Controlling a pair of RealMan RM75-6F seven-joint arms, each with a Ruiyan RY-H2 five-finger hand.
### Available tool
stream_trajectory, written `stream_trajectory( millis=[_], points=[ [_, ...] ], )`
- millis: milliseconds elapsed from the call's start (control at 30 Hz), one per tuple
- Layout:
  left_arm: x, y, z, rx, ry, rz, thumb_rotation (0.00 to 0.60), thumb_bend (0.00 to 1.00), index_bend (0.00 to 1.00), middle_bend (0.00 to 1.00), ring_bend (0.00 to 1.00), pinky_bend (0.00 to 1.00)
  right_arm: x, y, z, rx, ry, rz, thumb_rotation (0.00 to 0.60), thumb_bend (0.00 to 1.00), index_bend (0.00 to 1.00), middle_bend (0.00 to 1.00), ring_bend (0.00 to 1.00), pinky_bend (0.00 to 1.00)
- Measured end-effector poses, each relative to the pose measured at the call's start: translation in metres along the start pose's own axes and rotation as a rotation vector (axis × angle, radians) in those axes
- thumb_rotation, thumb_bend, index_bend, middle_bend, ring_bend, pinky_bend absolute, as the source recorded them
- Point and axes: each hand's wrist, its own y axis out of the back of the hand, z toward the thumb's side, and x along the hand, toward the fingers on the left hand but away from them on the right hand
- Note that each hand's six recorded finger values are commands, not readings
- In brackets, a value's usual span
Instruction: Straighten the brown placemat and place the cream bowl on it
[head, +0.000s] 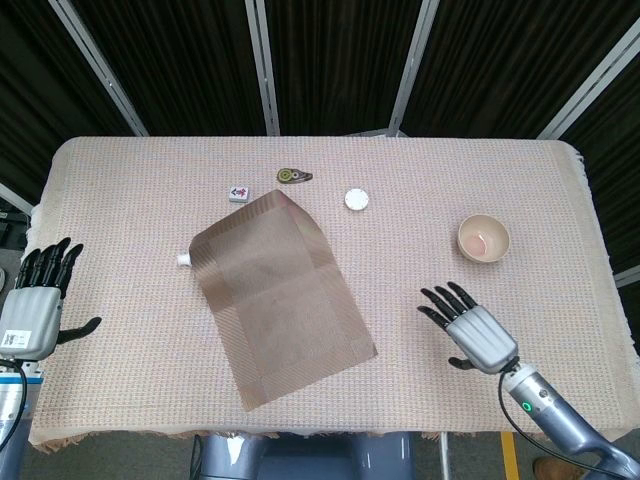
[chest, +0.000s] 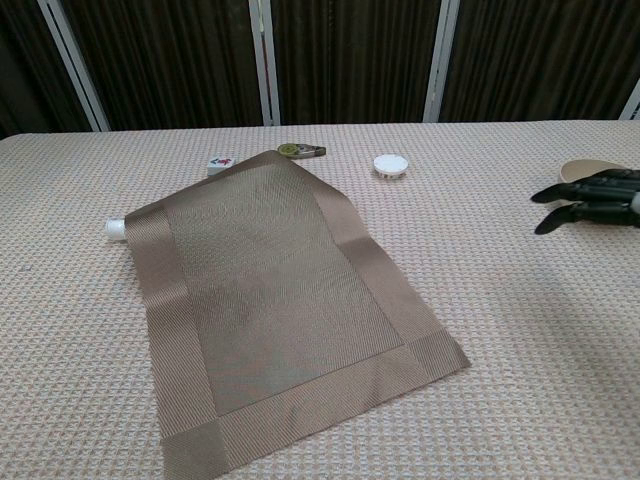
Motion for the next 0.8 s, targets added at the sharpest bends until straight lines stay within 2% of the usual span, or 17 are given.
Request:
stream_trajectory(
  millis=[167,367,800],
  points=[
    [-0.003,-0.002,0.001,0.011,-0.017,-0.017,0.6,0.0,0.0,0.0,0.0,0.0,-0.032,-0.005,0.024,0.043,0.091,0.033,0.6,0.0,0.23,0.0,0.0,0.0],
    [-0.005,-0.002,0.005,0.007,-0.038,-0.021,0.6,0.0,0.0,0.0,0.0,0.0,-0.059,-0.021,0.051,0.095,0.154,0.078,0.6,0.01,0.26,0.0,0.0,0.0],
    [-0.003,-0.011,0.008,-0.007,-0.046,-0.047,0.6,0.0,0.0,0.0,0.0,0.0,-0.089,-0.05,0.076,0.149,0.176,0.101,0.6,0.04,0.28,0.0,0.0,0.0]
  ],
)
